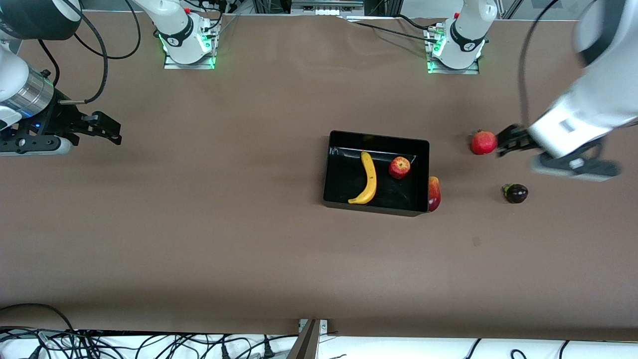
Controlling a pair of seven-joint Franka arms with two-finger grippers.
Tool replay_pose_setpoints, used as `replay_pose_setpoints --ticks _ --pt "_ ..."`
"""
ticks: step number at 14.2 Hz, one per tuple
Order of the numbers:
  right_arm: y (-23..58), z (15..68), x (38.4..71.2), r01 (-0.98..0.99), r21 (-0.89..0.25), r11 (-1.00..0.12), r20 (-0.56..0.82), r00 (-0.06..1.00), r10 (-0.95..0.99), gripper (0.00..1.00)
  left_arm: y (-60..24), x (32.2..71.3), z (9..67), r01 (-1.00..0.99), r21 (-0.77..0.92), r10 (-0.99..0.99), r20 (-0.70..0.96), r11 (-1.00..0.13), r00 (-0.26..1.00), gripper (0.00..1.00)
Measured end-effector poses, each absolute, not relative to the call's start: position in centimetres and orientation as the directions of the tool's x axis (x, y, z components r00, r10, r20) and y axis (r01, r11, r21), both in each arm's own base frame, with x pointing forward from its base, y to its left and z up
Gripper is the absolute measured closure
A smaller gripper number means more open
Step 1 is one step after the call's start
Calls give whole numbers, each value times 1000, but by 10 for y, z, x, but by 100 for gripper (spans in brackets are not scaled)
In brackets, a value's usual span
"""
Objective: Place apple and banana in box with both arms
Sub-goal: 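Open the left gripper and withdraw it from the box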
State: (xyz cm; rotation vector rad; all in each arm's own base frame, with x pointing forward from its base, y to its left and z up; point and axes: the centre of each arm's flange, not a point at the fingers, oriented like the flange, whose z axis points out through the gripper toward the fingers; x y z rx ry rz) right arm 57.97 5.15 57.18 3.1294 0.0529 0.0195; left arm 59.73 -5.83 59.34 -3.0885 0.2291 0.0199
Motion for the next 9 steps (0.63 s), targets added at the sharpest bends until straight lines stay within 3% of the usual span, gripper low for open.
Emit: replay_pose_setpoints --ticks 4,9 --pt "51 572 580 34 12 -999 12 999 34 0 -8 563 612 -79 -18 -79 -8 -997 997 0" --pt "51 572 580 34 12 -999 12 999 34 0 -14 556 611 -12 -14 -12 -13 -1000 1000 0"
